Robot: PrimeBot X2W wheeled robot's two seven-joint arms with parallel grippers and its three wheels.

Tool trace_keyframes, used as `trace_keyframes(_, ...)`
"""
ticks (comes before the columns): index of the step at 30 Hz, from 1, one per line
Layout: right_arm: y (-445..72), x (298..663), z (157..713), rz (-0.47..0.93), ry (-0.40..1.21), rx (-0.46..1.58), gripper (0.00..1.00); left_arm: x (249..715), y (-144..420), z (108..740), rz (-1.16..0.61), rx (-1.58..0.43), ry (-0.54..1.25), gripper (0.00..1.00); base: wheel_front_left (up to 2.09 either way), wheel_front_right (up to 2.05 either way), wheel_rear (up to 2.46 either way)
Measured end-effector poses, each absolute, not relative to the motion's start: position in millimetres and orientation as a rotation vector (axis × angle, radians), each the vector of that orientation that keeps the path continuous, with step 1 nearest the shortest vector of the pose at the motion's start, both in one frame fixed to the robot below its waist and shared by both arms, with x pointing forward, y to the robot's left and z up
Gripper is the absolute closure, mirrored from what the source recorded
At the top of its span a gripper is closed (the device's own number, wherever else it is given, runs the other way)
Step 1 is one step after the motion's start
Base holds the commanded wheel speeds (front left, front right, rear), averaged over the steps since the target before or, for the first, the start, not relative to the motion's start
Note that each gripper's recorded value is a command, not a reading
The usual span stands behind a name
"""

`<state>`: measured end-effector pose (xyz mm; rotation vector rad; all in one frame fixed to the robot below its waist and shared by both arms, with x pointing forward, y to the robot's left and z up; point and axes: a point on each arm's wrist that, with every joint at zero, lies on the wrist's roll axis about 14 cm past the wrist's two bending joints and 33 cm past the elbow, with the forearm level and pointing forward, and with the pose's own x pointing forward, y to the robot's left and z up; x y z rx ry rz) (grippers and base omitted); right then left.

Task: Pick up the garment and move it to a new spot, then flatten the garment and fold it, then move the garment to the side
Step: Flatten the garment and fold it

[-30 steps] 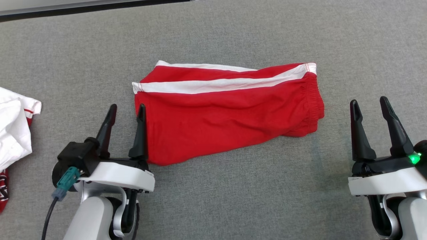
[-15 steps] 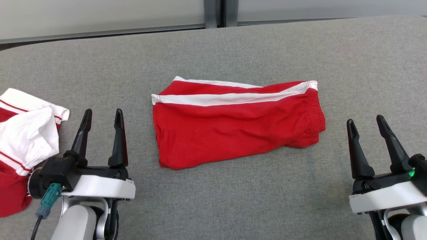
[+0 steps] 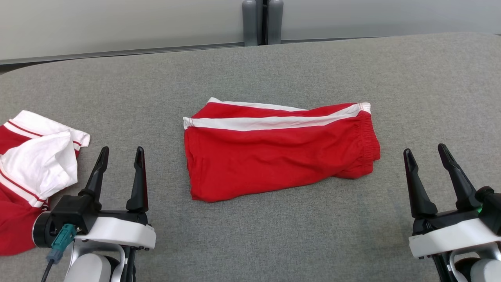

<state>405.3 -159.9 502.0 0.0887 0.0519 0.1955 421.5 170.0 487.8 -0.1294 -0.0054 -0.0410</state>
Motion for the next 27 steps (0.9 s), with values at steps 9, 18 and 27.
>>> trace_keyframes(9, -161, 410, 494, 0.195, 0.077, 0.084, 0.00, 422, 167, 483, -0.049, -0.129, 0.013, 0.00, 0.00, 0.00, 0.00)
trace_keyframes(18, -150, 438, 452, 0.233, 0.208, 0.090, 0.00, 435, 165, 468, -0.035, -0.141, 0.035, 0.00, 0.00, 0.00, 0.00)
trace_keyframes(27, -150, 462, 372, 0.215, 0.421, 0.138, 0.00, 450, 162, 441, -0.032, -0.144, 0.084, 0.00, 0.00, 0.00, 0.00)
